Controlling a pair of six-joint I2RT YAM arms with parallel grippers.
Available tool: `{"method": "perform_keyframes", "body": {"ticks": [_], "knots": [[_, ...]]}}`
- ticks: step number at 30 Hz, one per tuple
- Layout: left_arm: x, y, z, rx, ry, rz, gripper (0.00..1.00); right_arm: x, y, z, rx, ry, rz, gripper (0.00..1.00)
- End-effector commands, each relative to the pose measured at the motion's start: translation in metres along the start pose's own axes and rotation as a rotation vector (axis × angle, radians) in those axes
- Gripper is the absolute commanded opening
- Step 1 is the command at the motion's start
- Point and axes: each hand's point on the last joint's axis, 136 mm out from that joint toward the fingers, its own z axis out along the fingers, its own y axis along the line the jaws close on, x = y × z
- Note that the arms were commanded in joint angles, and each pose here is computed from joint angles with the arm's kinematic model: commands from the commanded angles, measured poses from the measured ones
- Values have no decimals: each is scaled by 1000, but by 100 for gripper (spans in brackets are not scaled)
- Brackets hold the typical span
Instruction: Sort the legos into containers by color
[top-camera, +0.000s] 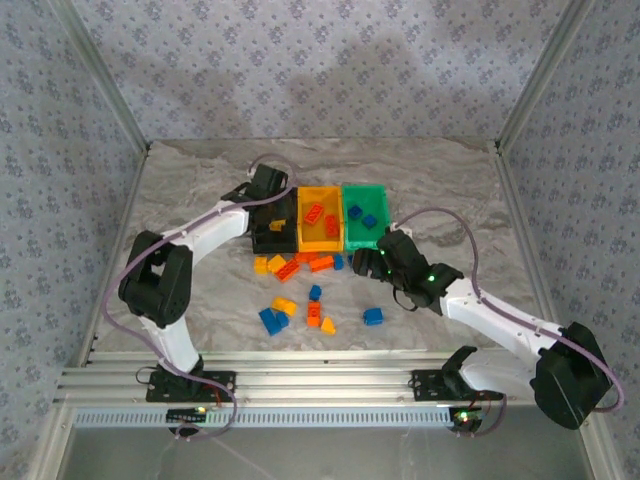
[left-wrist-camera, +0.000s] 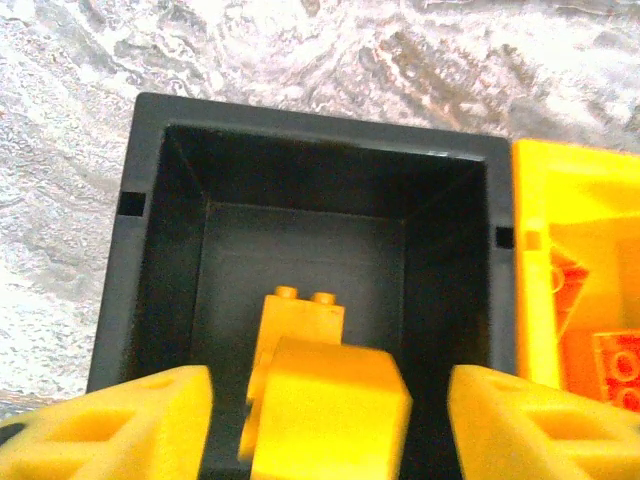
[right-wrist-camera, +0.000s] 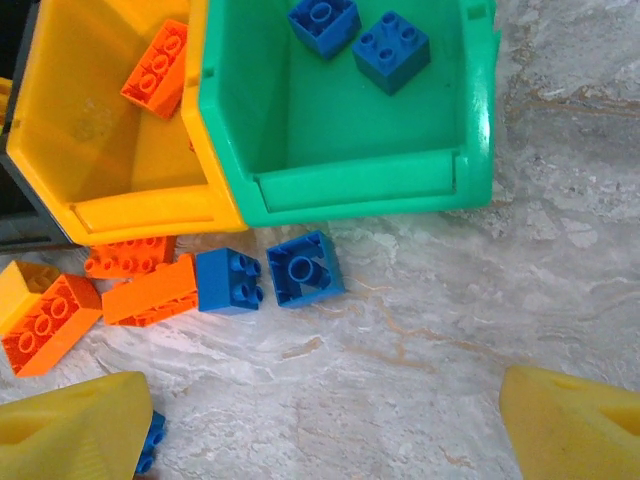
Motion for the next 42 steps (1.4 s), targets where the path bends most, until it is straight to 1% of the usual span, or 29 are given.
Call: {"method": "perform_keyframes", "body": {"ticks": [1,3,4,7,9,10,13,15,20,23,28,35,37,39,42], "knots": [[-31,-26,-41,103,-92,-2,77,14,-9,-2,15,56,12,92],[-36,-31,-58,134,-120,-1,87,20,-10,-1,15,79,5,93],[-38,-33,-66,151,-127,-3,89,24,-10,0,14,93,2,93],[-36,-39,-92,210,-143,-3,94,38,-14,1,26,151,-10,93],[-26,-42,-111,247,-156,4,99,54,-19,3,45,213,-17,93],[-22,-44,-120,269,-162,2,99,62,-21,3,51,241,-21,92],[10,-43,-139,321,-152,10,100,91,-25,4,62,341,-44,92],[34,-36,-147,329,-135,5,100,110,-23,3,58,402,-72,92],[88,-2,-149,313,-69,-52,100,142,-18,2,67,498,-134,89],[114,21,-147,280,-36,-84,100,156,-16,6,73,527,-164,85],[138,46,-144,235,-15,-135,100,161,-16,12,97,529,-193,74],[150,57,-140,207,-1,-155,100,150,-14,10,97,485,-197,45],[150,57,-140,206,0,-154,100,141,-12,4,92,457,-197,39],[149,58,-141,205,-5,-151,100,130,-7,-4,72,434,-207,35],[146,59,-143,201,-19,-147,100,92,2,-14,44,341,-213,33]]}}
